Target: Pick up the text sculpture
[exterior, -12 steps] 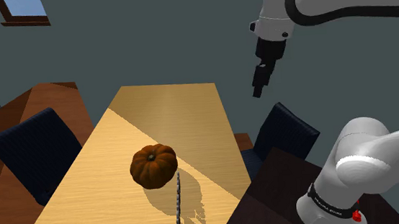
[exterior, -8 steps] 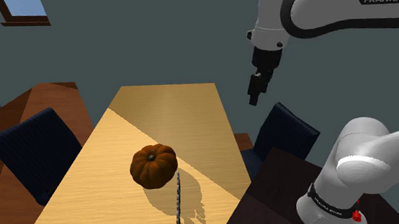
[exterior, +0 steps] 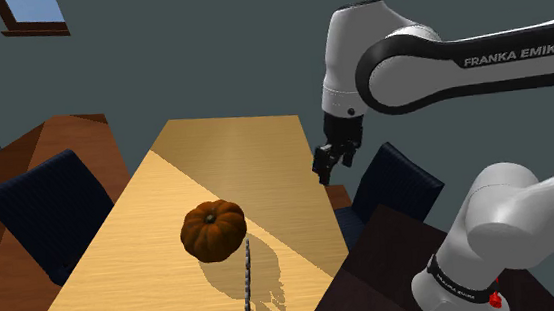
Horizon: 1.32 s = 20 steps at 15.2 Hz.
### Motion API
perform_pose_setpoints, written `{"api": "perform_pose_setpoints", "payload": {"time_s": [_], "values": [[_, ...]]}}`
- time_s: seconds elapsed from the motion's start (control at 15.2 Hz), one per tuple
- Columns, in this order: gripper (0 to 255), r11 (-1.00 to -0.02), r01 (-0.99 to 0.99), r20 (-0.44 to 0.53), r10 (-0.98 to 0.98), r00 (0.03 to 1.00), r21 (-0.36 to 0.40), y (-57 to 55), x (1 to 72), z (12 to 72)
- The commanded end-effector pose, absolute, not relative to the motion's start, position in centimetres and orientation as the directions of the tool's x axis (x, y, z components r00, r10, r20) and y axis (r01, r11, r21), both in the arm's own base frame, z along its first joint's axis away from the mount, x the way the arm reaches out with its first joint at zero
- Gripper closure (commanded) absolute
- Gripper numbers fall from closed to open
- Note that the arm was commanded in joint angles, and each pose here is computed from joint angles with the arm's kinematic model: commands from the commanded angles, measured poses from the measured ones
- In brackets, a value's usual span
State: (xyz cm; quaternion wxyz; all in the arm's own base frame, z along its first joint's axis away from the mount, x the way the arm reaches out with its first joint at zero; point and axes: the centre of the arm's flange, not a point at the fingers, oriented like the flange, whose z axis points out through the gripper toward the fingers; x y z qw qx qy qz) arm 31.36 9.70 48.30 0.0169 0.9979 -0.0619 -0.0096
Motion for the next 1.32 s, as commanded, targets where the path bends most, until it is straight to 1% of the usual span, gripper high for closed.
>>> {"api": "perform_pose_setpoints", "payload": {"time_s": [0.0,0.59,1.25], "values": [[0,-0.984,-0.176,-0.022,-0.177,0.984,0.035,11.2,31.8,45.9],[0,-0.922,-0.384,-0.047,-0.386,0.921,0.044,18.4,34.9,36.9],[0,-0.803,-0.594,-0.072,-0.596,0.799,0.059,25.3,39.9,26.8]]}}
